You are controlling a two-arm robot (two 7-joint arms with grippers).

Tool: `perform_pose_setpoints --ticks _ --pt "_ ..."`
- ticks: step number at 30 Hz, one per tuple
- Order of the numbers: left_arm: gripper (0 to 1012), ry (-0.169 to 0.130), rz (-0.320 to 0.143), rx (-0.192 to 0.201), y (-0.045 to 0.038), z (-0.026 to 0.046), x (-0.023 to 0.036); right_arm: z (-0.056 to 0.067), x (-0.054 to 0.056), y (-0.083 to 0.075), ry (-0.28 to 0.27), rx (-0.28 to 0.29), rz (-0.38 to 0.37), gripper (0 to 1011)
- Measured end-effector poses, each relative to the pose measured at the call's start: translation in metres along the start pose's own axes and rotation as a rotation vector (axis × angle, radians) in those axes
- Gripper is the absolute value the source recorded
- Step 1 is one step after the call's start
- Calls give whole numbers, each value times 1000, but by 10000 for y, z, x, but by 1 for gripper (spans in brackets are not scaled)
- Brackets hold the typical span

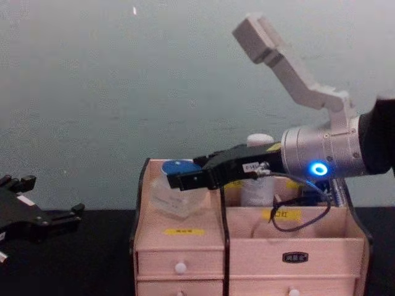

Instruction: Pick up the facial cleanser and watermelon frost from the table and place them into the tiered storage box.

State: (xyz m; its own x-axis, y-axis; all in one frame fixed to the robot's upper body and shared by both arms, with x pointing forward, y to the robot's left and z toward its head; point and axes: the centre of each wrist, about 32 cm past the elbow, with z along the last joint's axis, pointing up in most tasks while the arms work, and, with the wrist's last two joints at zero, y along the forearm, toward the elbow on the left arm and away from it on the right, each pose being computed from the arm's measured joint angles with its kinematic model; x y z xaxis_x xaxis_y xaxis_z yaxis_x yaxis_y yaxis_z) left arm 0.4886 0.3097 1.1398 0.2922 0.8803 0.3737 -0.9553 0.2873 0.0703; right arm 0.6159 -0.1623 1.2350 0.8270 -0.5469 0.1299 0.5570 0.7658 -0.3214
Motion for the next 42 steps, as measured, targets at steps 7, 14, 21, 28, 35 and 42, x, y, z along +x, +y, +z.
perform_pose_setpoints --ticks 7,14,21,28,35,42 --pt "1001 0 0 0 0 0 0 7 -4 45 -17 -23 -3 705" --pt "1001 0 0 0 0 0 0 4 -3 42 -14 -22 -4 705" --pt "1001 0 0 0 0 0 0 6 0 38 -12 -19 -5 766" --pt "1001 0 0 0 0 0 0 5 0 36 -10 -18 -5 953" --pt "1001 0 0 0 0 0 0 4 1 34 -10 -17 -5 1000" --pt "1001 0 0 0 0 0 0 37 -16 -6 -15 14 -5 1000"
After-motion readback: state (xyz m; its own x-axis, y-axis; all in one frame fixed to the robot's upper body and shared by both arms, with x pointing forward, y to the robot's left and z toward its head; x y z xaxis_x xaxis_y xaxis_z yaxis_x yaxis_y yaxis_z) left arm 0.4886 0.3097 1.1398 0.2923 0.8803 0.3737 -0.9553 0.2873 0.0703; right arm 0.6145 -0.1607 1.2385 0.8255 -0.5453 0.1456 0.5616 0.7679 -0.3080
